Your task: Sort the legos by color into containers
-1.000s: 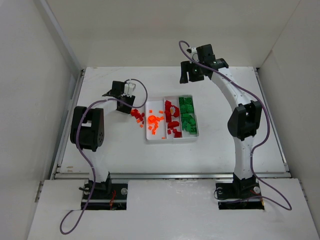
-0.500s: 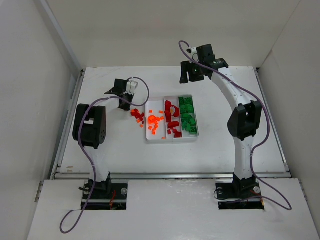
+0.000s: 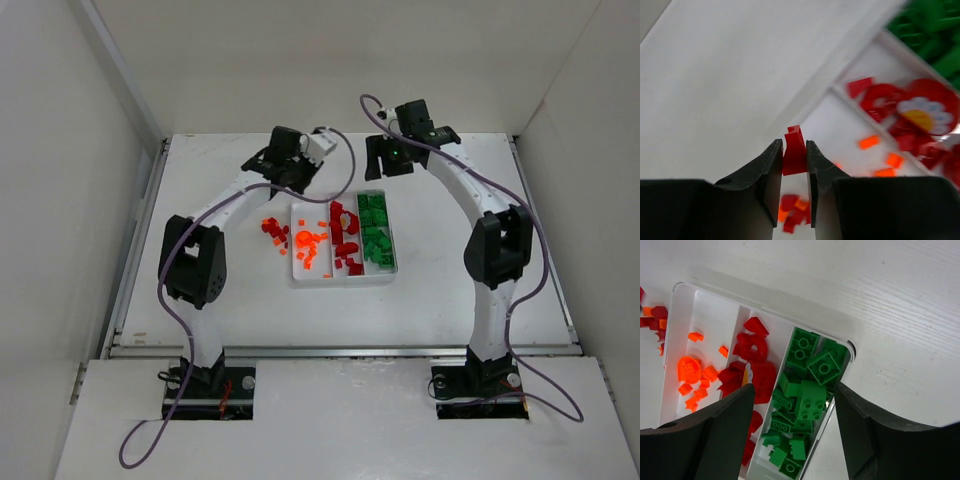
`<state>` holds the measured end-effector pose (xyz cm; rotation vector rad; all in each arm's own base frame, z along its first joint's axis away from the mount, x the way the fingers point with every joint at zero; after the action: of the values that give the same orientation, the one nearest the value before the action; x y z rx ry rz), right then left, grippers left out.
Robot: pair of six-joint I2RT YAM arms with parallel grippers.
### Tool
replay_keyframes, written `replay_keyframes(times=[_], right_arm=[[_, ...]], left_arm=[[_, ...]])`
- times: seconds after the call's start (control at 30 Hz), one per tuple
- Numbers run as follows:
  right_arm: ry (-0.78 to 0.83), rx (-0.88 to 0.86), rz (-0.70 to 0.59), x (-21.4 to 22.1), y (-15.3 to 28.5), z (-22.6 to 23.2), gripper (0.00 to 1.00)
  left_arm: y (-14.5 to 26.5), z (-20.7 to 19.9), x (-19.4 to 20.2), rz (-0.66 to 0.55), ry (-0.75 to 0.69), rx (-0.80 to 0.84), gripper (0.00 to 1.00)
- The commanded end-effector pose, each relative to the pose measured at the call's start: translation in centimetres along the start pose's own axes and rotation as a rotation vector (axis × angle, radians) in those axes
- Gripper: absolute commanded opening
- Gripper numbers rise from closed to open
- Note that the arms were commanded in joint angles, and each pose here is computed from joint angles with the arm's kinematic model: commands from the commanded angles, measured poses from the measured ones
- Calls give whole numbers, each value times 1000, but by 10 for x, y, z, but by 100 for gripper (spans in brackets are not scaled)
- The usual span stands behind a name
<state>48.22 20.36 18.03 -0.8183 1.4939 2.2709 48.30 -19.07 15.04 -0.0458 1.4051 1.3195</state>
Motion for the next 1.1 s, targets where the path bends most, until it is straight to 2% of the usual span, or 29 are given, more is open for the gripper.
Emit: replay_keyframes(times=[0.0, 0.13, 0.33, 0.37, 0.4, 0.47, 0.5, 0.57, 0.6, 0.67, 0.83, 1.0, 1.07], right_arm=[[28, 3, -135, -28, 43, 11, 71], [51, 36, -141, -26, 54, 7, 71], [55, 64, -117, -15, 55, 0, 71], [56, 35, -111, -13, 59, 6, 71], [56, 34, -111, -13, 59, 6, 71], [57, 33, -117, -11, 63, 7, 71], [56, 35, -108, -8, 61, 6, 71], [60, 31, -128, -10, 69, 8, 71], [57, 34, -114, -5, 66, 6, 71], [57, 34, -114, -4, 68, 6, 71], [62, 16, -134, -10, 70, 10, 71], [69, -47, -177, -31, 76, 26, 71], [78, -76, -180, -40, 72, 40, 71]], left_arm=[[17, -74, -25, -68, -81, 248, 0], [14, -127, -18, -44, -137, 337, 0], [10, -164, -14, -50, -199, 379, 1], [10, -184, -9, -53, -228, 417, 18], [10, -184, -9, -53, -228, 418, 18], [10, -190, -6, -43, -224, 429, 26], [10, -189, -5, -36, -213, 418, 36], [13, -193, -5, -38, -219, 424, 46], [13, -192, -5, -31, -209, 415, 52], [15, -189, -7, -35, -200, 399, 73], [28, -175, -40, -72, -174, 353, 74], [71, -99, -65, -116, -54, 192, 71], [82, -62, -44, -75, 34, 108, 70]])
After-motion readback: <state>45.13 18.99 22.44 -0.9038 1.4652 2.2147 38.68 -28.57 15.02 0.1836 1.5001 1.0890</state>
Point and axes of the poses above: each gripper's point midway between its finger pads, its own y axis back along the fingers, its own z axis along the line the jaws close on, x = y × z, the point moved 1 cm from there along y, back along the fingers, and after that the axes turned 6 degrees about -y, right-handed, at the moved point
